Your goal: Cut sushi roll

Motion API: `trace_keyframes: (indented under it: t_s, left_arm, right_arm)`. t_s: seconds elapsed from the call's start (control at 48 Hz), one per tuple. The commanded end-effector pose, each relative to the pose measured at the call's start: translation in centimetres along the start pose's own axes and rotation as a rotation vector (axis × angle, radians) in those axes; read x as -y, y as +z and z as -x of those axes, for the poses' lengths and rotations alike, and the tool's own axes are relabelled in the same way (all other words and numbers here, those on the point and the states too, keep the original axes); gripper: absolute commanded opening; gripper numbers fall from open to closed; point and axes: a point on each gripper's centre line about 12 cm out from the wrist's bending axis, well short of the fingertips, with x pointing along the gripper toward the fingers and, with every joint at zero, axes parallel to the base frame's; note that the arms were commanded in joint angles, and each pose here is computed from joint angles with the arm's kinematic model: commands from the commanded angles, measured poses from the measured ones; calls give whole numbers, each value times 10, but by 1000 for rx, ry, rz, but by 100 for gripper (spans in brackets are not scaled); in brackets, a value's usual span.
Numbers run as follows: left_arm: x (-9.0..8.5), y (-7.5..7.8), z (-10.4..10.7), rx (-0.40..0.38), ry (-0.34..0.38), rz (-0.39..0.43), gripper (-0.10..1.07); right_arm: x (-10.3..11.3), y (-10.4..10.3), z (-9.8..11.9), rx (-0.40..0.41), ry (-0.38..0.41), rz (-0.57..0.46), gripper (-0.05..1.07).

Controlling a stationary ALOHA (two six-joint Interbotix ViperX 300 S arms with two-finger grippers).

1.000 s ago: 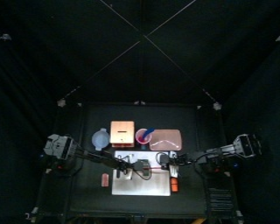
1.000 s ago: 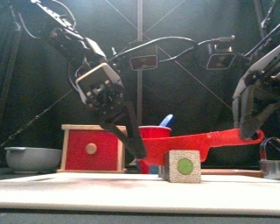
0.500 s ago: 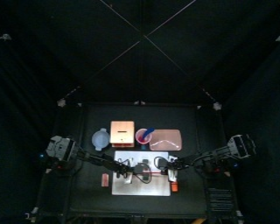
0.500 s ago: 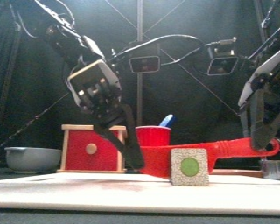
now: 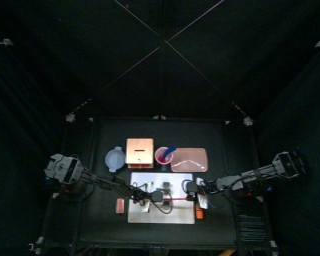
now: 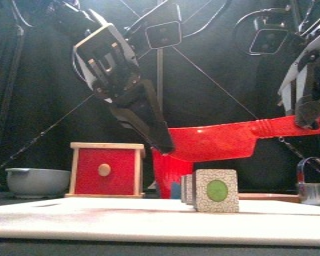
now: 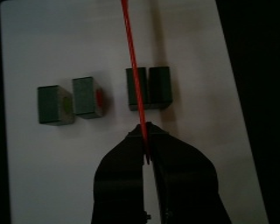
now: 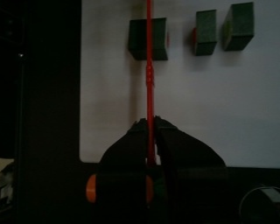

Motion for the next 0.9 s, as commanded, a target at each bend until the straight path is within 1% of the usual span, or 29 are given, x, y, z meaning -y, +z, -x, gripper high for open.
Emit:
trace_keyframes:
  t_s: [0.0, 0.146, 0.438, 0.583, 0.729, 0.875]
  left_arm:
    - [5, 0, 0, -4, -9, 2, 35]
    - [8, 2, -1, -1, -13, 2, 35]
    - [6, -5, -8, -32, -5, 3, 35]
    - [3, 0, -4, -20, -1, 4, 35]
    - [2, 4, -1, -10, 9, -23, 35]
    - [1, 5, -4, -8, 15, -38, 35]
  right_arm:
    - [-9, 2, 1, -1, 27, -1, 30]
    - [-12, -1, -3, -19, 33, -6, 30]
    - [-10, -4, -11, -42, 18, 1, 30]
    - [-10, -1, -9, -31, 19, 9, 30]
    - [-10, 8, -6, -6, 15, 30, 29]
    - [-8, 7, -8, -15, 6, 46, 29]
